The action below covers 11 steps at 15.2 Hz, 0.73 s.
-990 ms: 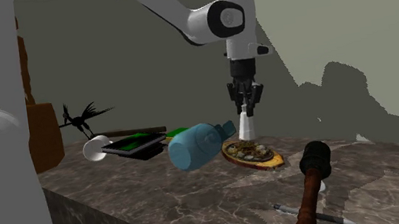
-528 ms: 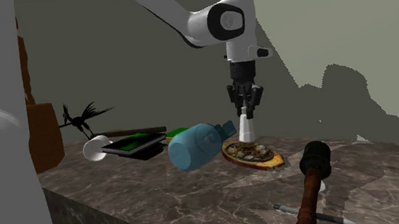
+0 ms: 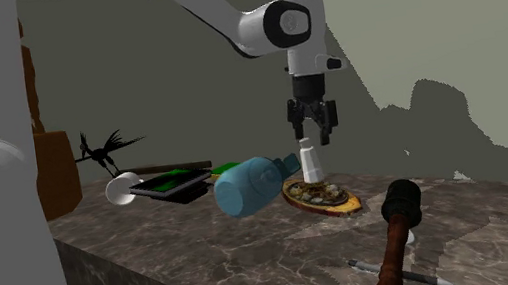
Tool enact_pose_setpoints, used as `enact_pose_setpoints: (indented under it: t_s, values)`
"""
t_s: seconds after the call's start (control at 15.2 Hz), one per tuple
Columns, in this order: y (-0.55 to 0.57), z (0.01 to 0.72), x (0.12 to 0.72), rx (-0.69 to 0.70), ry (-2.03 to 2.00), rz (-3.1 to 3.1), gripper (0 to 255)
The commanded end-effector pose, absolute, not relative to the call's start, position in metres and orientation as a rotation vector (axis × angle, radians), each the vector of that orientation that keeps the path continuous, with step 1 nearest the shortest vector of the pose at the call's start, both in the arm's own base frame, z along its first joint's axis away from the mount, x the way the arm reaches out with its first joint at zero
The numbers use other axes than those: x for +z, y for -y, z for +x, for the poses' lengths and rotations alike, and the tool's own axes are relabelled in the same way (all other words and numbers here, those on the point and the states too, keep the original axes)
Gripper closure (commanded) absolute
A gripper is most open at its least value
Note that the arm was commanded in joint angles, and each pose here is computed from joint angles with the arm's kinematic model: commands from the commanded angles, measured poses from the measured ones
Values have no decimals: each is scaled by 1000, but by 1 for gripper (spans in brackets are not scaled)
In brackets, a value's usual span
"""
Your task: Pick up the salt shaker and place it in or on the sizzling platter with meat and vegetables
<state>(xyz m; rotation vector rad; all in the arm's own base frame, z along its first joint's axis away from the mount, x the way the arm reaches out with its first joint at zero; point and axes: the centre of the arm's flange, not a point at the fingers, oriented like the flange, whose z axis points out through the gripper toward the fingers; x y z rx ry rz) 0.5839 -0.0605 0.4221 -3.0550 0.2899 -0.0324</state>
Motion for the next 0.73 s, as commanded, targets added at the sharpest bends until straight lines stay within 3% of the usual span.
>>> enact_pose_setpoints:
  t_s: [0.0, 0.13, 0.66]
  values:
    - [62, 583, 441, -32, -290, -3055, 0]
    - [64, 583, 465, -32, -290, -3055, 0]
    - [64, 583, 465, -32, -290, -3055, 0]
